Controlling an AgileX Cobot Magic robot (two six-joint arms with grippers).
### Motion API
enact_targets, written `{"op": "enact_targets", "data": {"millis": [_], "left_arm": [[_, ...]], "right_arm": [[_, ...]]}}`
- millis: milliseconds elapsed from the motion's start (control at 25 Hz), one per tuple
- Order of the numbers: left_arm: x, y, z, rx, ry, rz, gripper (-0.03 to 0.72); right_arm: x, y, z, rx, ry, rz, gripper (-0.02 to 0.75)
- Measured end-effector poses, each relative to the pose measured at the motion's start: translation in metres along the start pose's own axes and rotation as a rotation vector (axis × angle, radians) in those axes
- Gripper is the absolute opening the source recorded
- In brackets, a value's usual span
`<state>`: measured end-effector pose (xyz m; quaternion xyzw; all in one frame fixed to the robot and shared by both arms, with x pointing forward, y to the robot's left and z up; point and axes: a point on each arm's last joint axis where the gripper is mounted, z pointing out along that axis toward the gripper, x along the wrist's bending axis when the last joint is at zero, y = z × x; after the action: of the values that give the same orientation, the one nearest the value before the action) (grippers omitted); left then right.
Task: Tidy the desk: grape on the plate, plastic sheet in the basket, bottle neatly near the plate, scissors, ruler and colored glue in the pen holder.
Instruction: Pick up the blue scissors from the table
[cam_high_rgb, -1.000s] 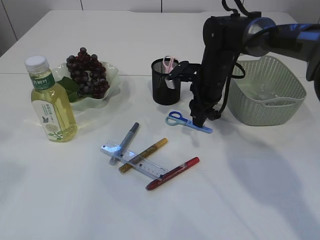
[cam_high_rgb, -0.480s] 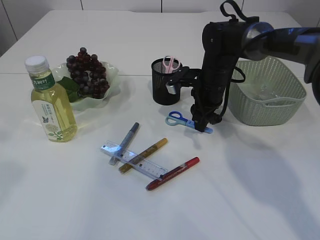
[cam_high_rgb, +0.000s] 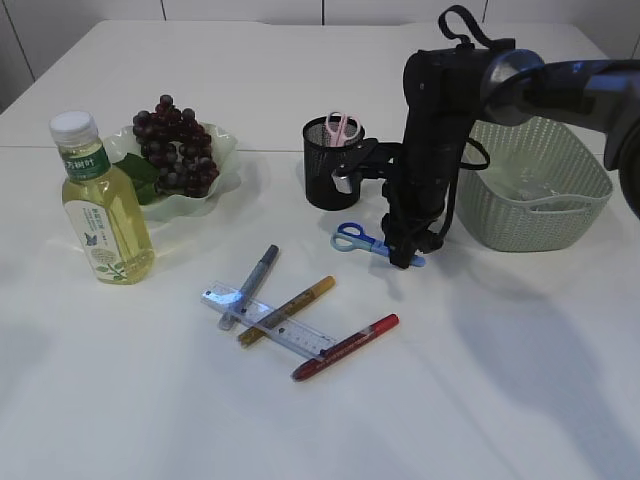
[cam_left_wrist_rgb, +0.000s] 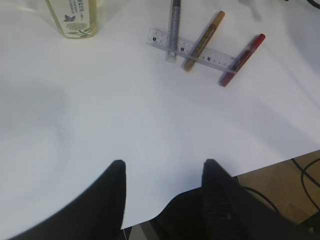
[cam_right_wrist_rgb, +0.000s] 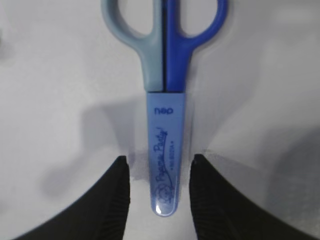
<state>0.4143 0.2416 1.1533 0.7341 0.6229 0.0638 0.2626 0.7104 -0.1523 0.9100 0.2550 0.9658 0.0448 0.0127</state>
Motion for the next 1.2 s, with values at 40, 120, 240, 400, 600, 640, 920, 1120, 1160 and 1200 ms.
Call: {"op": "enact_targets", "data": {"millis": [40,120,240,400,600,640,920,1120,1160,1200], "left_arm": [[0.0,0.0,0.0,0.0,0.0,0.0,0.362],[0.0,0.0,0.0,0.0,0.0,0.0,0.362],[0.0,0.0,0.0,0.0,0.0,0.0,0.362],[0.0,0.0,0.0,0.0,0.0,0.0,0.362],[0.0,0.0,0.0,0.0,0.0,0.0,0.362],[0.0,0.0,0.0,0.0,0.0,0.0,0.362],[0.0,0.0,0.0,0.0,0.0,0.0,0.362],[-0.0002,0.0,0.0,0.0,-0.002,-0.001,0.362],[-0.0002,0.0,0.0,0.0,-0.002,-0.001,0.362],[-0.0002,0.0,0.0,0.0,-0.002,-0.001,0.362]], "right_arm": [[0.0,-0.0002,0.0024,0.003,0.003,0.0,0.332],[-0.0001,-0.0005,0.0058,0.009,0.008,0.001,0.332],[-0.0001,-0.0005,0.0061,0.009,0.009,0.001,0.332],[-0.0001,-0.0005,0.0061,0.009,0.009,0.001,0.332],[-0.0001,-0.0005,0.0061,0.009,0.009,0.001,0.331],[-0.0001,-0.0005,0.0061,0.009,0.009,0.001,0.331],[-0.0001,-0.0005,0.0061,0.009,0.009,0.001,0.278],[-0.0001,-0.0005,0.0061,0.009,0.009,0.001,0.22],[-0.0001,-0.0005,0.0061,0.009,0.009,0.001,0.206],[-0.0001,-0.0005,0.0061,0.009,0.009,0.001,0.191]]}}
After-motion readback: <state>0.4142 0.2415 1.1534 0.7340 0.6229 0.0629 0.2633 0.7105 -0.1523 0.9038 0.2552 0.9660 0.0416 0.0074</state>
